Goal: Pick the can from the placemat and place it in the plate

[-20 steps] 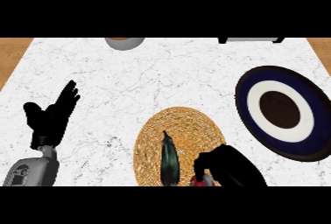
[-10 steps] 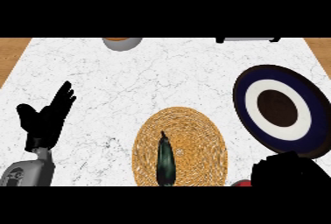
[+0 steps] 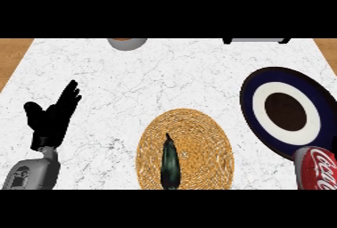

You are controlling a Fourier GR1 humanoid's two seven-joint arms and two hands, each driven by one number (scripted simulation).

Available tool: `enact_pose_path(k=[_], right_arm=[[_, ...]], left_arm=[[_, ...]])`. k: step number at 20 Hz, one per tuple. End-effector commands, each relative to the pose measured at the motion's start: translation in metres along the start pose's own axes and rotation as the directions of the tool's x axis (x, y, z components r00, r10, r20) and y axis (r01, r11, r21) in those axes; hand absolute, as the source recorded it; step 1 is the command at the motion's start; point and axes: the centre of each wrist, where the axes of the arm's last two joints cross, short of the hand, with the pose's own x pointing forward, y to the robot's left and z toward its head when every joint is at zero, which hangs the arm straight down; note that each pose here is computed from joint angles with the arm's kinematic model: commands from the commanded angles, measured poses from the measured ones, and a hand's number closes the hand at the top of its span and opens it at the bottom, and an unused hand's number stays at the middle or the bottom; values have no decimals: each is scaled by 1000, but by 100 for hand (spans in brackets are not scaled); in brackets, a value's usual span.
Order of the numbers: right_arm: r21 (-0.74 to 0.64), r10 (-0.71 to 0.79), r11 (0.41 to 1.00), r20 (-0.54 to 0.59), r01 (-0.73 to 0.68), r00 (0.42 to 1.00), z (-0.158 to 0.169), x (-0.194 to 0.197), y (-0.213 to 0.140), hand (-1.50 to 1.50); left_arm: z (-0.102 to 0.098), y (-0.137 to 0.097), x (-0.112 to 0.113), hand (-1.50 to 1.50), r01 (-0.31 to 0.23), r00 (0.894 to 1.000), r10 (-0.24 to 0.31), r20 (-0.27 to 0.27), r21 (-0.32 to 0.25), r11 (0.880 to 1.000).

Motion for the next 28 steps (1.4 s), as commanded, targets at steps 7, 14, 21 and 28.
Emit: enact_pose_path(k=[7,14,21,28], right_arm=[[-78,-47,996,-188,33,981,-49,-85,-39,150],[21,89,996,-203,-86,975,-61,-159,-35,150],[223,-31,968,-345,115,938,-69,-205,-23,-150],[139,-118,981,-114,134,986,-76,-218,-42,-150]], left_arm=[[1,1,3,0,11,1000,-12,-5,-25,1000],[-1,5,-10,0,-6,1000,6,-8,-39,999],[-3,-36,-1,0,2,1000,-1,24,-40,999],[-1,-16,5,0,5,1000,-5,14,-21,1000]])
